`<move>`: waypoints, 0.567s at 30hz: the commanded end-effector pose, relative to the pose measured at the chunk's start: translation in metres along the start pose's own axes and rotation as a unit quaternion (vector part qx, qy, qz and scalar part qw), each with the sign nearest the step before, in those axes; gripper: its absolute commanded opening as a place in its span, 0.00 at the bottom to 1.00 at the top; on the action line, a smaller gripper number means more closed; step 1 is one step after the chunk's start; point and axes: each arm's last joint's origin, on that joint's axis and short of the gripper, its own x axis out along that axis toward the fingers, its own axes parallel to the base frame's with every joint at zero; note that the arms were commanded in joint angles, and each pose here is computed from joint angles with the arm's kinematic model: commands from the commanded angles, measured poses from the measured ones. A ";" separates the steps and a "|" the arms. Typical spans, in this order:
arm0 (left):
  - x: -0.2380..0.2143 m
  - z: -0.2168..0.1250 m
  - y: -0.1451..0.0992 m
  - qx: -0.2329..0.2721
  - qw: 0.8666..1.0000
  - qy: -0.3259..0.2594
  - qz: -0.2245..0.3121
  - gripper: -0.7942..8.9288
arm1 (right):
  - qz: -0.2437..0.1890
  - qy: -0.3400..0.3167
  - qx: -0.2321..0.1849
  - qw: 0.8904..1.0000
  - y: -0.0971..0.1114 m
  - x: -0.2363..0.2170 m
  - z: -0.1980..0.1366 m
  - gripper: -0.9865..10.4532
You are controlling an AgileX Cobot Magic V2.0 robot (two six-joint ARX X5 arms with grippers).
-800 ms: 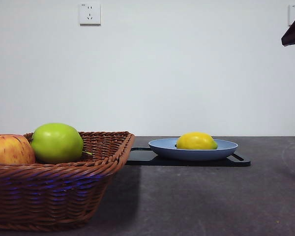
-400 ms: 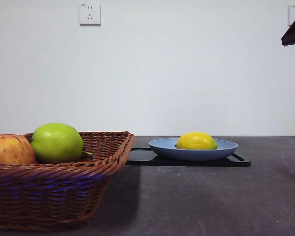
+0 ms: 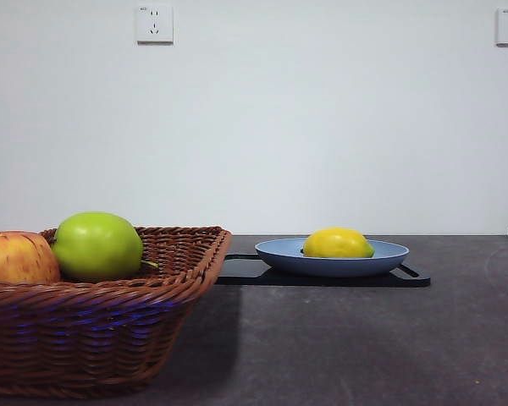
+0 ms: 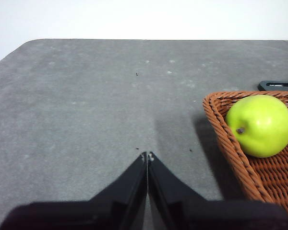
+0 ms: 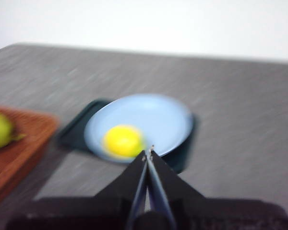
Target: Take the lemon from the basket,put the lemon in the plate,hand out the plate
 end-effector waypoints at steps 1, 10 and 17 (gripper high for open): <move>0.001 -0.003 0.001 -0.004 1.000 0.001 0.003 0.09 | -0.001 -0.009 -0.019 1.000 -0.010 -0.003 -0.012 0.09; 0.001 -0.003 0.000 -0.004 1.000 0.001 0.001 0.09 | -0.069 -0.003 0.009 0.998 -0.033 -0.003 -0.076 0.09; 0.001 -0.003 0.000 -0.004 1.000 0.001 0.001 0.09 | -0.085 0.002 0.020 0.996 -0.036 0.001 -0.100 0.09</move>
